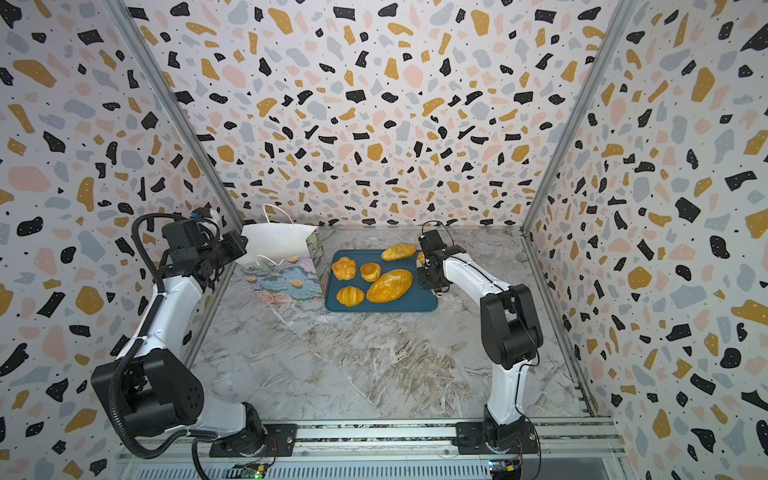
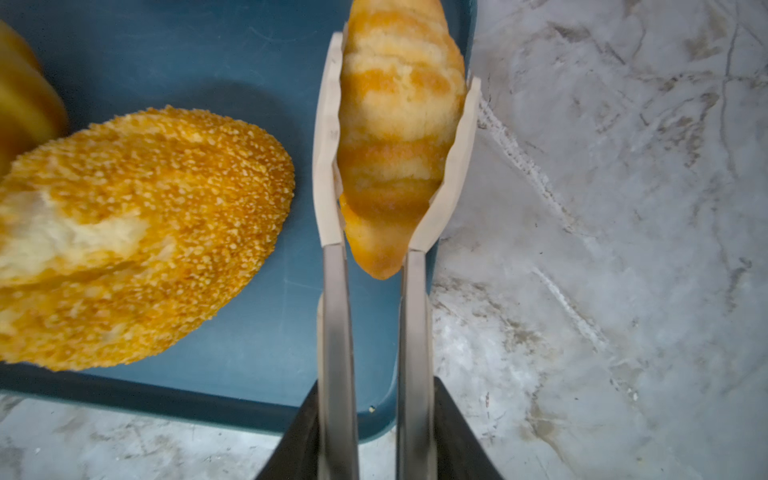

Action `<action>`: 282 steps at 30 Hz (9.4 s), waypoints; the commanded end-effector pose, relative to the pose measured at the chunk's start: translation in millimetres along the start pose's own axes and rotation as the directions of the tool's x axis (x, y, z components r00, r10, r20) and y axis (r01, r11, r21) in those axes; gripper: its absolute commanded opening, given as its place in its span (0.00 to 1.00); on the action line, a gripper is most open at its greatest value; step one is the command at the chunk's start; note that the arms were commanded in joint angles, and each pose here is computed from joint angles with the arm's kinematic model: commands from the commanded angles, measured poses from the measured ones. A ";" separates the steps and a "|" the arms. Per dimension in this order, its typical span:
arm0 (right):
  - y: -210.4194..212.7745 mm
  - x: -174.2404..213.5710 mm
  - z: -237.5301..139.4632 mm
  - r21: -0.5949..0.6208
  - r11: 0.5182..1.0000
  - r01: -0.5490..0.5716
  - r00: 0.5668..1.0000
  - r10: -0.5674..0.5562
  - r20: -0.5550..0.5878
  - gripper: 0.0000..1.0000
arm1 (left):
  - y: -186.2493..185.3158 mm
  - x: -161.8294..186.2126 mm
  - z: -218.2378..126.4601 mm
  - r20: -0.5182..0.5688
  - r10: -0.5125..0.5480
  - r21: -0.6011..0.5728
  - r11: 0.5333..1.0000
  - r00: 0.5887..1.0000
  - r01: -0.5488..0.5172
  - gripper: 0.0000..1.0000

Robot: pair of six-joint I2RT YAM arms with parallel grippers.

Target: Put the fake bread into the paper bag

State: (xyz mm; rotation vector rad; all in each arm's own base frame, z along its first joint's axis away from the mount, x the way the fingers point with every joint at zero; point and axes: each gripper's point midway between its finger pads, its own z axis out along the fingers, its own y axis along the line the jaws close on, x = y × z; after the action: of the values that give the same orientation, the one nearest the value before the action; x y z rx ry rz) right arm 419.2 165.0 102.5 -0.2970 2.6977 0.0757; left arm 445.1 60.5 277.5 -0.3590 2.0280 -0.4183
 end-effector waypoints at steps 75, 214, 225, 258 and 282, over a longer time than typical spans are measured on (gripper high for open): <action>112.3 -30.2 -199.0 -0.468 0.856 0.220 0.781 0.133 0.610 0.26 | -2.3 -5.2 -3.7 0.031 0.011 0.014 1.000 0.999 -0.012 0.00; 242.5 -36.7 -236.2 -0.301 0.792 0.531 0.644 -0.146 0.751 0.56 | -9.9 -8.9 -8.4 0.047 0.000 0.049 0.999 0.999 -0.002 0.00; 200.1 -20.0 -205.1 -0.296 0.848 0.441 0.722 -0.139 0.678 0.55 | -9.2 -8.1 -7.6 0.044 0.000 0.046 0.999 0.999 -0.002 0.00; 141.3 -6.0 -130.9 -0.073 0.937 0.343 0.861 -0.282 0.424 0.55 | -4.7 -6.7 -6.2 0.041 0.011 0.025 1.000 0.999 -0.012 0.00; 152.5 -29.0 -98.1 -0.005 0.928 0.373 0.905 -0.363 0.222 0.57 | -4.4 -6.1 -6.2 0.040 0.009 0.025 1.000 0.999 -0.010 0.00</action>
State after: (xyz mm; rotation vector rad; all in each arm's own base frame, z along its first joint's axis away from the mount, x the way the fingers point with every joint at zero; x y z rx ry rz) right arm 370.1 316.5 184.9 -0.7914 2.3891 0.0746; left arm 442.9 59.5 280.8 -0.3648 2.0085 -0.4376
